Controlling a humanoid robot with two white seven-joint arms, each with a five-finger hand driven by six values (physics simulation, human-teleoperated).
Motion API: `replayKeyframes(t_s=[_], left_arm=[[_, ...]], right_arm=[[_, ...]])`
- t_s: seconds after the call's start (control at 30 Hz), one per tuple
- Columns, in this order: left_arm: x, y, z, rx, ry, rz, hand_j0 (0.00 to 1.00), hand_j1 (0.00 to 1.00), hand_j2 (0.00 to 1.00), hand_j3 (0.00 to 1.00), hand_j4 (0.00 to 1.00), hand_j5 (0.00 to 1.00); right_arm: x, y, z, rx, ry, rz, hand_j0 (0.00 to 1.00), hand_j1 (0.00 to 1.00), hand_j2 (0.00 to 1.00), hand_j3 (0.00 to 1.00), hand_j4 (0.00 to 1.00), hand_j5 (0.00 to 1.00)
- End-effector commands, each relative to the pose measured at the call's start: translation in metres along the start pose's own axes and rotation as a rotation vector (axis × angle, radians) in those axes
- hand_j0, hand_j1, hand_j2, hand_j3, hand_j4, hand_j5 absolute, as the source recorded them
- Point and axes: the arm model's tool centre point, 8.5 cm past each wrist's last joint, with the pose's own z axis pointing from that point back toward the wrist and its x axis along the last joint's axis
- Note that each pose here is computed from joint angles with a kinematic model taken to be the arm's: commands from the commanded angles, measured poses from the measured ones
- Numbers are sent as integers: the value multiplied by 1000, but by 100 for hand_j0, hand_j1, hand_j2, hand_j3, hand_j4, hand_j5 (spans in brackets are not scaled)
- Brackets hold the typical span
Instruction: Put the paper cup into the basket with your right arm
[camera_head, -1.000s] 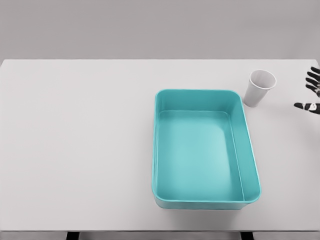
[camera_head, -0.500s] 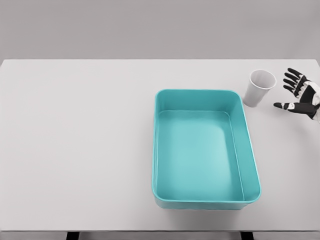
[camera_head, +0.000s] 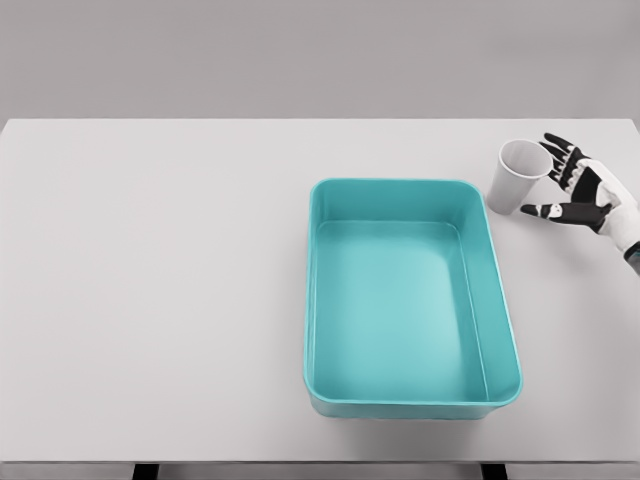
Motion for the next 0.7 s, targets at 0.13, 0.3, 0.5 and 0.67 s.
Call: replayKeyframes(t_s=[0.13,0.3,0.5,0.67], left_arm=[[0,0,0,0,0,0,100,100,100,100,100,100],[0,0,0,0,0,0,100,100,100,100,100,100],[0,0,0,0,-1,-1,100,100,100,100,100,100],[0,0,0,0,0,1,100,100,100,100,100,100]], right_arm=[[1,7,-4,16,-7,-3,100,100,100,100,100,100],[0,6,-3,13,-5,-4,100,100,100,100,100,100],[0,7,-4,15,-6,-4,100,100,100,100,100,100],[-4,16,-8,26,-8,-18,100,100,100,100,100,100]])
